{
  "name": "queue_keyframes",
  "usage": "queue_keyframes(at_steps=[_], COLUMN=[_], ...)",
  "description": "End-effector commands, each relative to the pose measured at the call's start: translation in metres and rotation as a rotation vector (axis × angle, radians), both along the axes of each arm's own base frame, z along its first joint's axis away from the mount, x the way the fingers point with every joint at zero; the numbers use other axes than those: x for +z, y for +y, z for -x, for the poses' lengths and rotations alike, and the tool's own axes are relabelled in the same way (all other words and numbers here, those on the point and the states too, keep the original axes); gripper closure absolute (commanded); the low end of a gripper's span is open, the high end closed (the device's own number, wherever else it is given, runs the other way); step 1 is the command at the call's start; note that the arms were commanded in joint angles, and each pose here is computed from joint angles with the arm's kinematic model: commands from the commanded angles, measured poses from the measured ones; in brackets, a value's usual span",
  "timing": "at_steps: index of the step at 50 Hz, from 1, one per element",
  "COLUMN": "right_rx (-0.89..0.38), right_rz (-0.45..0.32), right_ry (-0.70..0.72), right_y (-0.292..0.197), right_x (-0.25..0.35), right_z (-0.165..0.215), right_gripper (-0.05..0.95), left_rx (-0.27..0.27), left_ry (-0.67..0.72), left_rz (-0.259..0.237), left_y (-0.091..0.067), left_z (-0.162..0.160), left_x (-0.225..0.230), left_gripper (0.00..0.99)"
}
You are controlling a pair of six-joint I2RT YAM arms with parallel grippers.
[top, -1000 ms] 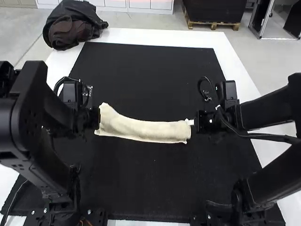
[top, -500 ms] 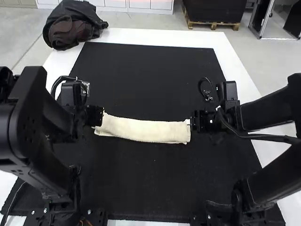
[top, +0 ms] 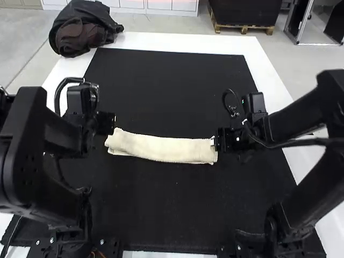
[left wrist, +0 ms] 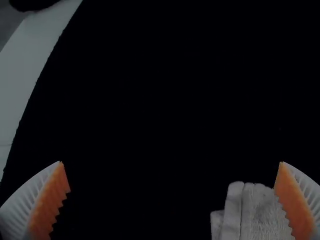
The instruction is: Fold the towel.
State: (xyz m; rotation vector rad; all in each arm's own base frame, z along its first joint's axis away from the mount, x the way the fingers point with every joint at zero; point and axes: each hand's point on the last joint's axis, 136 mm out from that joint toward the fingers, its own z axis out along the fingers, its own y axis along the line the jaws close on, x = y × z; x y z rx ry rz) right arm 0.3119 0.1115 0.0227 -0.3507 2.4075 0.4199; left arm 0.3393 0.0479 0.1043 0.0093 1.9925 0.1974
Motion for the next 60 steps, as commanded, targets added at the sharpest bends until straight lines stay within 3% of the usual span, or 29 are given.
queue_keyframes(at_steps=[1, 49, 53, 60], right_rx=[0.017, 0.116, 0.136, 0.200], right_rz=[0.003, 0.016, 0.006, -0.049], right_ry=[-0.008, 0.056, 0.079, 0.111], right_y=[0.006, 0.047, 0.053, 0.067], right_x=[0.002, -0.030, -0.035, -0.037], right_z=[-0.008, -0.003, 0.000, 0.010], right_gripper=[0.01, 0.01, 0.17, 0.83], left_rx=[0.027, 0.028, 0.028, 0.028], left_ry=[-0.039, -0.039, -0.039, -0.033], left_rz=[-0.016, -0.001, -0.001, -0.001], left_y=[0.008, 0.006, 0.006, 0.006], left_z=[-0.006, 0.003, 0.004, 0.005], left_x=[0.018, 0.027, 0.027, 0.026], left_gripper=[0.036, 0.036, 0.036, 0.036])
